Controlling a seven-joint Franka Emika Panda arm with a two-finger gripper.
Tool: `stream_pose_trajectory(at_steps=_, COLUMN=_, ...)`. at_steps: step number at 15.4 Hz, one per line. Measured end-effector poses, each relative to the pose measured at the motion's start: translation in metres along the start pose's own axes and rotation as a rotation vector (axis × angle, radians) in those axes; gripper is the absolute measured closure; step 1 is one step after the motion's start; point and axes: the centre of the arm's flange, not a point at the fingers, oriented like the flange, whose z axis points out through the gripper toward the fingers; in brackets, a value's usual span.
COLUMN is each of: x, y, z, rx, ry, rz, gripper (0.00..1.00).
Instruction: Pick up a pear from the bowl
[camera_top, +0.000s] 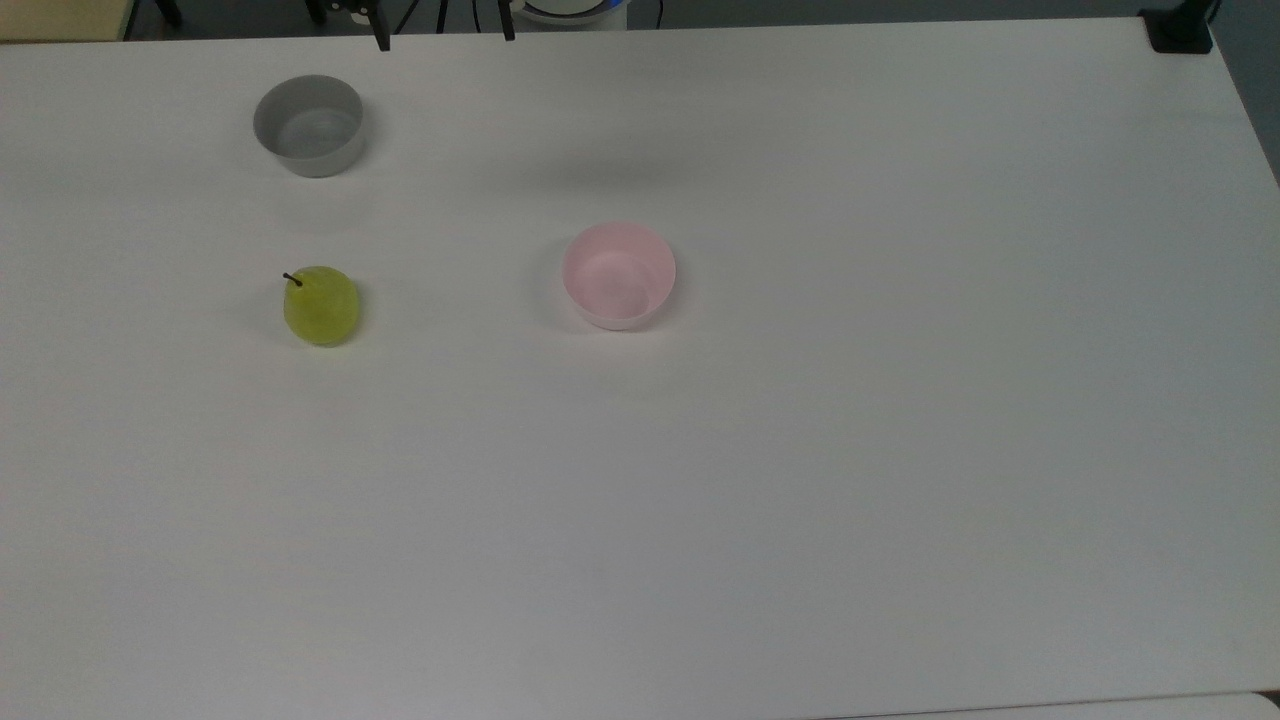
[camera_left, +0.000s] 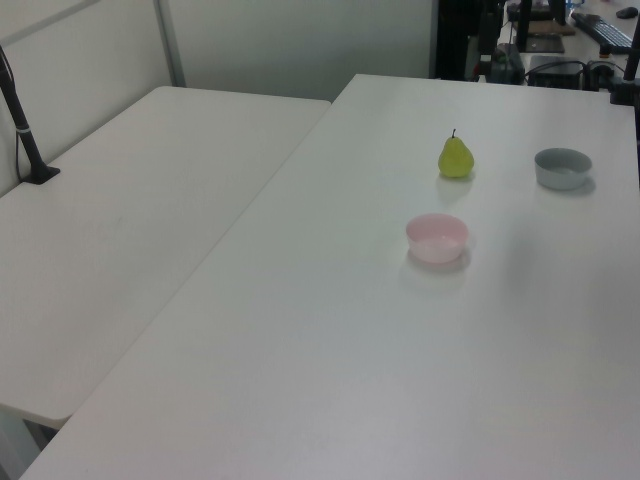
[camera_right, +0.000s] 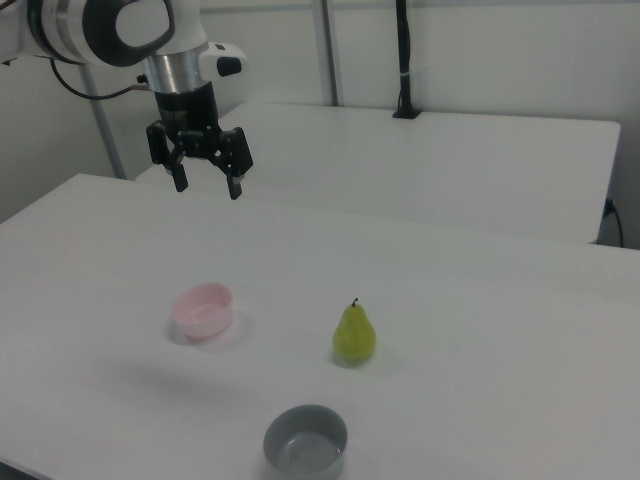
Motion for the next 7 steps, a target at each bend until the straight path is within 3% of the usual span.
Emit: stream_pose_trajectory(at_steps=7, x=0.0069, y=0.0016, z=-0.0028, rx=-0.011, ry=0.054, rz=0.0, gripper=0.0)
